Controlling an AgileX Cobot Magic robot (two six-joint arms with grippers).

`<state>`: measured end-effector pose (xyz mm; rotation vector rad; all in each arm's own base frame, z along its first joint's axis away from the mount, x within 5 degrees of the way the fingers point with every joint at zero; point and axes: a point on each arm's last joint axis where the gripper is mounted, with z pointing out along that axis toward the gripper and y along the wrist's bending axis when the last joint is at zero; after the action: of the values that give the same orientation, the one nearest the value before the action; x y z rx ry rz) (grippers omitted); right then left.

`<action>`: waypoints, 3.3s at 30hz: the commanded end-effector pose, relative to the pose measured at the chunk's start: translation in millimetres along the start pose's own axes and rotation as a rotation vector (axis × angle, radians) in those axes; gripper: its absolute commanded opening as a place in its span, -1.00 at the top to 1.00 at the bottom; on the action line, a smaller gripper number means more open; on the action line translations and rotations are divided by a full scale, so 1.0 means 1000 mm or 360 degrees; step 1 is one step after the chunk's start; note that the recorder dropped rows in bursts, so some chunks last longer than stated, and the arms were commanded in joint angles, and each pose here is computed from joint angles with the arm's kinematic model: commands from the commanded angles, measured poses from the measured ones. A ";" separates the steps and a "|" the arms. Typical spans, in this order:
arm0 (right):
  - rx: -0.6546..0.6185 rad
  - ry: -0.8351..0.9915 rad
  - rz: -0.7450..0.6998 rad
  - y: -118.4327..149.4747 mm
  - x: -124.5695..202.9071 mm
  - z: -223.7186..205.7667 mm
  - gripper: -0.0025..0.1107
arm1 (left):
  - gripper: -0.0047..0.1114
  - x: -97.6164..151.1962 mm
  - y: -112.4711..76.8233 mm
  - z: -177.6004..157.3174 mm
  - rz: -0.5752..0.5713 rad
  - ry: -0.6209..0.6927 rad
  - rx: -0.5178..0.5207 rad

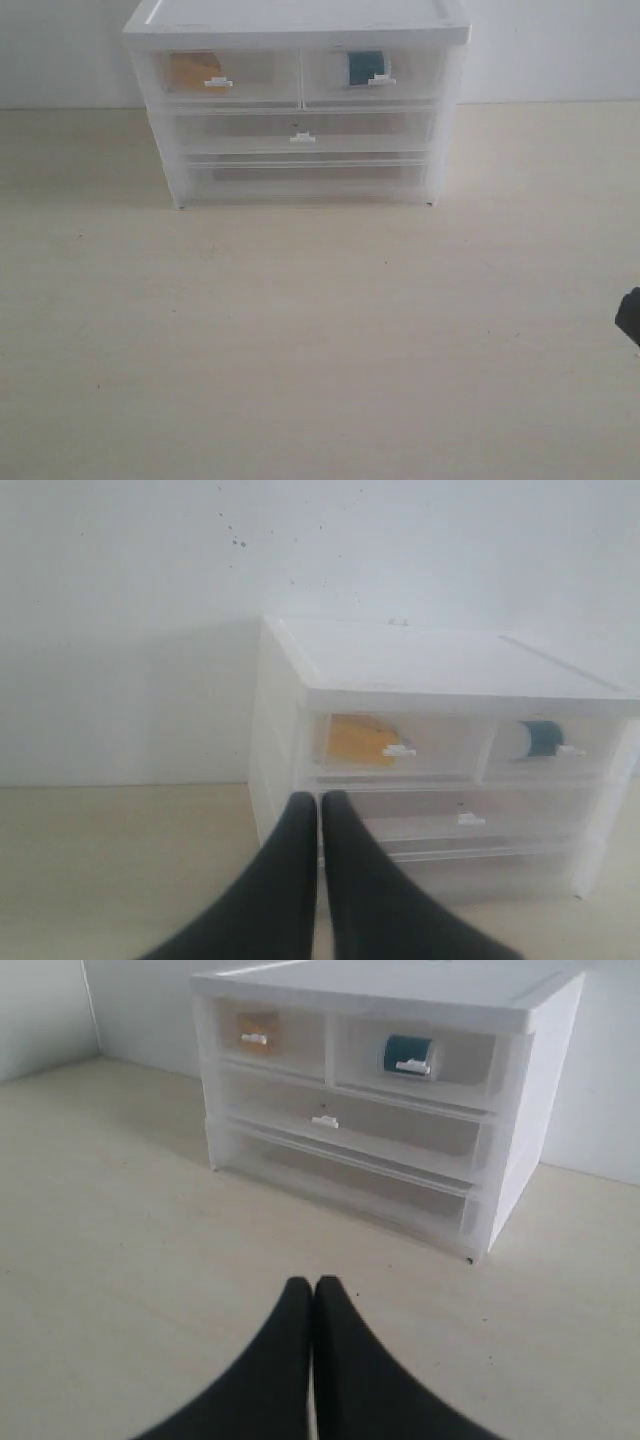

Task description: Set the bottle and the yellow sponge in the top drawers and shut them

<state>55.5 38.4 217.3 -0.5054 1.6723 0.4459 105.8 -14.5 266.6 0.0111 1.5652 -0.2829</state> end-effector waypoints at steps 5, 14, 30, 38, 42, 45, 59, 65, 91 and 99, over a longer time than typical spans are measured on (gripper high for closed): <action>-0.0016 0.0110 0.0020 0.001 0.014 0.000 0.96 | 0.85 0.001 0.000 -0.001 -0.0007 -0.0005 -0.0004; 0.0686 -0.0164 0.0147 -0.024 0.020 -0.013 0.96 | 0.85 0.001 0.000 -0.001 -0.0007 -0.0005 -0.0005; 0.0707 -0.0168 0.0160 -0.024 0.020 -0.013 0.96 | 0.85 0.001 0.000 -0.001 -0.0006 -0.0010 0.0003; 0.0707 -0.0168 0.0160 -0.024 0.020 -0.013 0.96 | 0.85 0.001 0.000 -0.001 -0.0006 -0.0010 0.0003; 0.0707 -0.0168 0.0160 -0.024 0.020 -0.013 0.96 | 0.85 0.004 0.001 -0.001 0.0095 0.0003 -0.0011; 0.0707 -0.0168 0.0160 -0.024 0.020 -0.013 0.96 | 0.85 0.009 0.009 -0.003 0.0046 -0.0116 -0.0132; 0.0707 -0.0168 0.0160 -0.024 0.020 -0.013 0.96 | 0.85 0.055 0.026 -0.051 0.0173 -0.0056 -0.0577; 0.0707 -0.0168 0.0160 -0.024 0.020 -0.013 0.96 | 0.85 0.064 0.025 -0.055 0.0210 0.0078 -0.0580; 0.0707 -0.0168 0.0160 -0.024 0.020 -0.013 0.96 | 0.85 0.064 0.025 -0.055 0.0209 0.0082 -0.0580; 0.0707 -0.0168 0.0160 -0.024 0.020 -0.013 0.96 | 0.85 0.064 0.025 -0.055 0.0209 0.0082 -0.0580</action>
<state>55.9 9.3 199.3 -0.0767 1.6394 0.1564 55.7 8.7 199.1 -0.1658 1.6400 0.1021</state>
